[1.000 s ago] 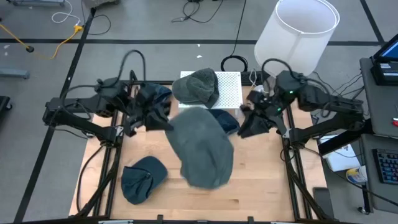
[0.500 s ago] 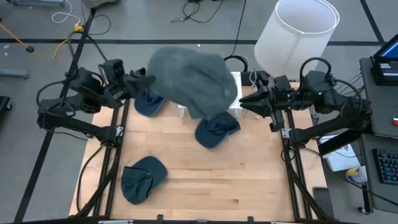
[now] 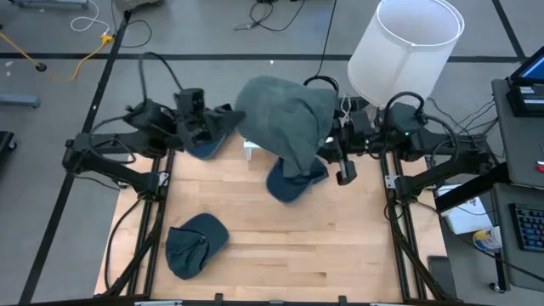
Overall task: Pick & Place hat
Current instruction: Stack the gray cap on top of the gray cap on the shelf
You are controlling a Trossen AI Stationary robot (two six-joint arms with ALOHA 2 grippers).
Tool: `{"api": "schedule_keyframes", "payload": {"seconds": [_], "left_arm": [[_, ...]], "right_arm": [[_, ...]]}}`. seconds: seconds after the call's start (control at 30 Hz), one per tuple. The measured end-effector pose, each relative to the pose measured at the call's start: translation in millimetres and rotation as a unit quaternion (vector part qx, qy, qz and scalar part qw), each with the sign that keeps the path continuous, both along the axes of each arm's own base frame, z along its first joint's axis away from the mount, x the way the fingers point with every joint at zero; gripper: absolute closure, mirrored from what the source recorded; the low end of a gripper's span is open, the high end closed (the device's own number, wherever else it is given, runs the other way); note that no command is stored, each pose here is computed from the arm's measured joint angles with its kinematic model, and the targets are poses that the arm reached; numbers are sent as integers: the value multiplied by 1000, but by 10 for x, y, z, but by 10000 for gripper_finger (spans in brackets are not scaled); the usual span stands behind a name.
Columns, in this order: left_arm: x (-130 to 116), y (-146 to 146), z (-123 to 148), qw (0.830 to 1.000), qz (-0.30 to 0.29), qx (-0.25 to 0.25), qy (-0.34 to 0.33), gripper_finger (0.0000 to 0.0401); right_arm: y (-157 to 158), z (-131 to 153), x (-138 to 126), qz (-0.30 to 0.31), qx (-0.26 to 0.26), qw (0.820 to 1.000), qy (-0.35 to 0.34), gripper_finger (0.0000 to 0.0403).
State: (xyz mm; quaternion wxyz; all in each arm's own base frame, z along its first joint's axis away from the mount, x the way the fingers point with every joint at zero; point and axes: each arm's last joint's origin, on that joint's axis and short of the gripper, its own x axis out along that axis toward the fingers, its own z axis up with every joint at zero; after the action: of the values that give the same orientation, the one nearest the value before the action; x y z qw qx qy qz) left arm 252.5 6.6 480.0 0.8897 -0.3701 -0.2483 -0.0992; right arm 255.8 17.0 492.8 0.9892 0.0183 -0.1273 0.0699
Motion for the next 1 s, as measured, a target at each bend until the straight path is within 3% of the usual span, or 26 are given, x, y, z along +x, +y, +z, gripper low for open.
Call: {"api": "schedule_keyframes", "payload": {"seconds": [0.23, 0.63, 0.8, 1.0], "left_arm": [[190, 5, -122, 999, -5, -26, 23, 393], [145, 30, -145, 998, 16, -36, 58, 393], [196, -1, -129, 999, 11, -37, 23, 393], [113, -20, -9, 998, 15, -36, -46, 394]], "right_arm": [[25, 120, -41, -17, -48, 996, -74, 344], [135, 310, -310, 6, -45, 989, -144, 344], [120, 280, -288, -26, -40, 991, -123, 344], [120, 256, -349, -23, -43, 994, -93, 341]]}}
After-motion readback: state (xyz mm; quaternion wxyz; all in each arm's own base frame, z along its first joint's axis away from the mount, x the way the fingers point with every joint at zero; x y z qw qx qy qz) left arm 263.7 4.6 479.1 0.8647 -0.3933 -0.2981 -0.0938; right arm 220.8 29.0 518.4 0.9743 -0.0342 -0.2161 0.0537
